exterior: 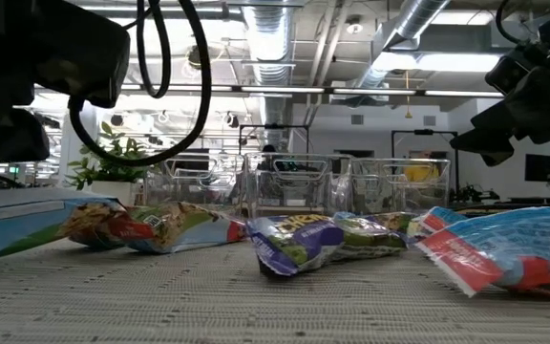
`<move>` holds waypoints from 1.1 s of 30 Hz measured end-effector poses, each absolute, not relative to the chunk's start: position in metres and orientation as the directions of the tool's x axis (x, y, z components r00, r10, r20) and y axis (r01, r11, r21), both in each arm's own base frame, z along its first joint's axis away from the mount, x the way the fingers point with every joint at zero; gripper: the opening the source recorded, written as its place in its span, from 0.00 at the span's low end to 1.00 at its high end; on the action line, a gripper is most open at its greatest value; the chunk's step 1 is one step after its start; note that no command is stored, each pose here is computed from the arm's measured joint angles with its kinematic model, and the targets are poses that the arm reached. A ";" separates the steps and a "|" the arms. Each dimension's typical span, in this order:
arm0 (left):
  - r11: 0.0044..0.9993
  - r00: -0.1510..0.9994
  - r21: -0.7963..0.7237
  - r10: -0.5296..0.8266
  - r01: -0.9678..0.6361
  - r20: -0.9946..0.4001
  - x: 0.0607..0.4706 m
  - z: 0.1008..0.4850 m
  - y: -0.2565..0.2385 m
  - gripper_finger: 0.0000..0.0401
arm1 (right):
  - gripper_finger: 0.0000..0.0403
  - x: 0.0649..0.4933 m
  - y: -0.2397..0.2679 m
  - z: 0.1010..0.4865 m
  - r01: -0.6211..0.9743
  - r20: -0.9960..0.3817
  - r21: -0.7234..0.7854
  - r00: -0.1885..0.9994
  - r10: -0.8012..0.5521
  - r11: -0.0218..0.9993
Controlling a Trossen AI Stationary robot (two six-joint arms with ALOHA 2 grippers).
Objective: Pick and place Granola Bars by type
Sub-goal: Put the orange granola bar into the left transparent bin
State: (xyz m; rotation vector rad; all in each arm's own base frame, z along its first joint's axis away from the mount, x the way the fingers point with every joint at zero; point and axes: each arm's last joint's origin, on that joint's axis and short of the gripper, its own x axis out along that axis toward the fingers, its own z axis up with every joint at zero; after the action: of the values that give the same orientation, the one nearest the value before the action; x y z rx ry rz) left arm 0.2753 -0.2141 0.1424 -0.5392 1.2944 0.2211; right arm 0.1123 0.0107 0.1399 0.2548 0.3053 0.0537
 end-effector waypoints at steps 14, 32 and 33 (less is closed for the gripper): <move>0.847 0.548 -0.377 -0.126 -0.374 -0.827 0.270 0.212 -0.201 0.09 | 0.56 0.112 0.011 0.140 -0.014 -0.290 0.256 0.953 0.090 0.967; 0.777 0.878 -0.544 0.022 -0.316 -0.478 0.235 0.329 -0.137 0.09 | 0.56 0.112 0.011 0.140 -0.014 -0.291 0.256 0.953 0.090 0.967; 0.777 0.878 -0.541 0.033 -0.324 -0.477 0.234 0.331 -0.135 0.09 | 0.56 0.112 0.011 0.140 -0.014 -0.290 0.256 0.953 0.091 0.967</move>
State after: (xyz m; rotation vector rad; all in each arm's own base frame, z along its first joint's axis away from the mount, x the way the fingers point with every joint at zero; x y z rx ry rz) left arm 0.2335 -0.1346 0.3308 -0.6581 0.4671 0.2009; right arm 0.1123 0.0107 0.1400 0.2548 0.3051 0.0538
